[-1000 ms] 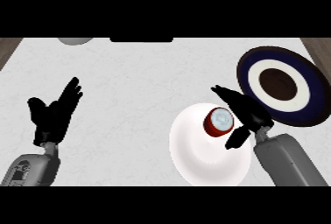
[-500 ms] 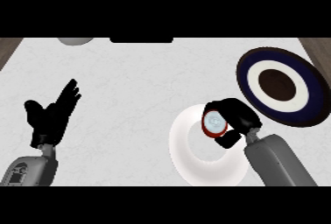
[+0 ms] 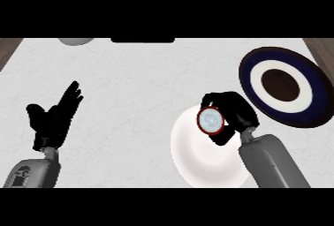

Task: Pick the can from the plate and place it in the plate

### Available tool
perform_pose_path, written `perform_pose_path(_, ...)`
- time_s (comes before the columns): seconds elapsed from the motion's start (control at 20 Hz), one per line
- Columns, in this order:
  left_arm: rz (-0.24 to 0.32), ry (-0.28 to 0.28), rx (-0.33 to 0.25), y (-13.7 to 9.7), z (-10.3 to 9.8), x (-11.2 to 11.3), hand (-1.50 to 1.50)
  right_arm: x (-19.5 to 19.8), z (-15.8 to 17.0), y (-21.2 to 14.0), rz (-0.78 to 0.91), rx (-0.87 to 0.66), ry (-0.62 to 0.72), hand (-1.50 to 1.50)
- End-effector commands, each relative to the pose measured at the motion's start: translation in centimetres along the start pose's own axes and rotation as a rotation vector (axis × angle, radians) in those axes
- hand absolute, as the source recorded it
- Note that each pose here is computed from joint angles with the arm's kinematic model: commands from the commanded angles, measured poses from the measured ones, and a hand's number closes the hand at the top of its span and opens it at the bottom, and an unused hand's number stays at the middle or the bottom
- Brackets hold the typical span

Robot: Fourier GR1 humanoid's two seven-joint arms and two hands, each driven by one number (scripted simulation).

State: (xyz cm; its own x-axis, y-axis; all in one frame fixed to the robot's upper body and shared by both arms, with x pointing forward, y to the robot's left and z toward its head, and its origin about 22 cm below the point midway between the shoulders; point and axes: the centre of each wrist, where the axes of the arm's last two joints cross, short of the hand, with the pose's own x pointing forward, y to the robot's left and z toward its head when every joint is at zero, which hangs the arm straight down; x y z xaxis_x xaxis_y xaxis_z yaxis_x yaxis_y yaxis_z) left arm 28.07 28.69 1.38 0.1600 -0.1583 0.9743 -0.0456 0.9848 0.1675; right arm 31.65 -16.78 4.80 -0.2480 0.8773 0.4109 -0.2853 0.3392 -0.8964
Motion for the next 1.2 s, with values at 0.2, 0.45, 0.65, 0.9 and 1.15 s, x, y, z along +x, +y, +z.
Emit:
perform_pose_path(0.2,-0.002,0.011,0.002,0.7,-0.1,-0.1,0.00,5.8,-3.3,-6.2,-0.189,-0.313,0.139,1.50)
perform_pose_path(0.45,-0.014,0.006,-0.002,-0.1,0.7,0.5,0.00,6.3,-2.8,-10.7,-0.139,-0.704,0.217,1.50)
perform_pose_path(0.65,-0.019,0.012,-0.001,-0.1,0.2,-0.2,0.00,6.0,-1.7,-13.0,-0.129,-0.865,0.320,1.50)
perform_pose_path(0.9,-0.012,0.001,0.005,-0.3,-0.2,-0.7,0.00,3.4,-0.3,-11.6,-0.282,-0.885,0.439,1.50)
perform_pose_path(1.15,-0.004,0.002,-0.006,-1.5,0.1,0.5,0.00,-2.5,1.7,-15.5,-0.331,-0.908,0.505,1.50)
